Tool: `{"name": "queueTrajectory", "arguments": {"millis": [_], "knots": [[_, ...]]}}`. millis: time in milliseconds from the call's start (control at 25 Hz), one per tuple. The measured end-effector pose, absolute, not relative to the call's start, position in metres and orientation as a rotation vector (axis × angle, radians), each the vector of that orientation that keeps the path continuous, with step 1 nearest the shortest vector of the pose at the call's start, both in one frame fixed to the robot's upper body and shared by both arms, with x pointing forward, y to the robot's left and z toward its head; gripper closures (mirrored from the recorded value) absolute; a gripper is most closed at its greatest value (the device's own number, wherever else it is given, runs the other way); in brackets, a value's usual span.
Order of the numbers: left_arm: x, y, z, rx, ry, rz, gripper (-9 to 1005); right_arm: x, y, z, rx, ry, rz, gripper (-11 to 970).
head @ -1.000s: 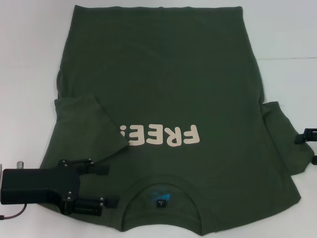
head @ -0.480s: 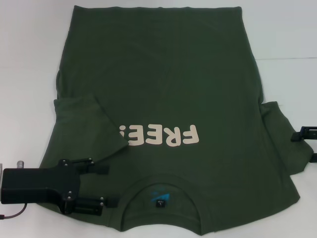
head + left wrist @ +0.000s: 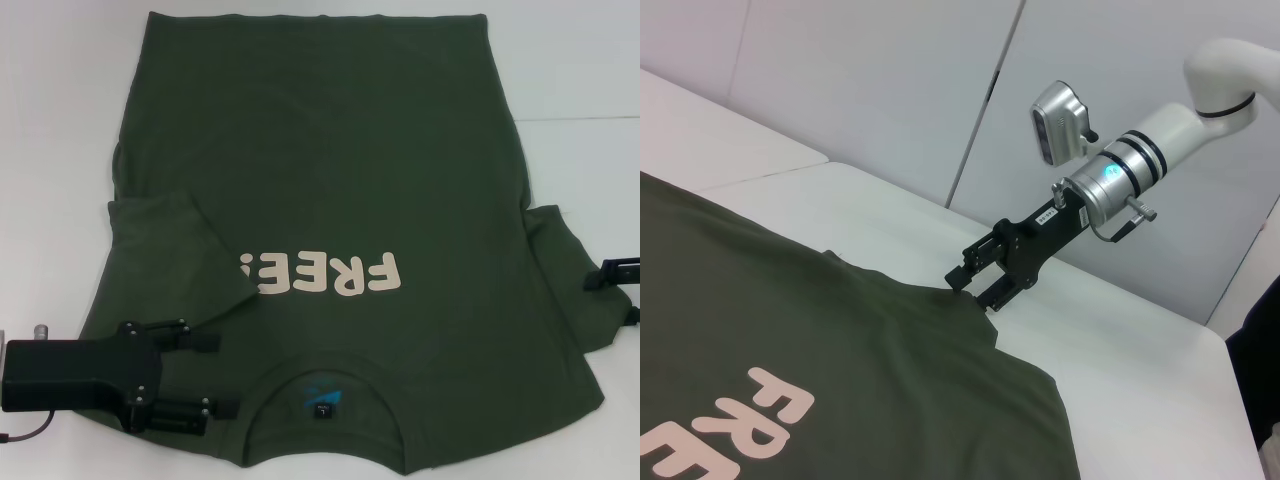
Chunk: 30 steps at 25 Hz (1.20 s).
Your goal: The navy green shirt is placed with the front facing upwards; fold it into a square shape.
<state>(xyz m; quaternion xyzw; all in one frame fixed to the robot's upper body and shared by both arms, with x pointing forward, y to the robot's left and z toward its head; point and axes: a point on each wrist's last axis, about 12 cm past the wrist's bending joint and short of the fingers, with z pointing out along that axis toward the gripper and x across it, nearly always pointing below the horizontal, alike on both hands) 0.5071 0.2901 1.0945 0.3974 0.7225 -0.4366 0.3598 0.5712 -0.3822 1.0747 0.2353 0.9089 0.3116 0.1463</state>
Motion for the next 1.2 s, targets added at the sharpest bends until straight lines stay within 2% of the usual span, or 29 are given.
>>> {"name": "queueTrajectory", "arguments": {"millis": [120,560,1200], "knots": [[0.507,0.2901,1.0944,1.025,1.864,-1.126,62,0.572,-0.3818,1.0741,0.67,2.639,0.869,195],[0.5069,0.2906,1.0943,1.027,1.867,-1.123,61,0.5714,-0.3819,1.0734,0.644,2.663,0.842,370],[0.507,0.2914,1.0945,1.022,1.87,-1.122,62,0.5695,-0.3824,1.0746,0.572,2.695,0.819,922]]}}
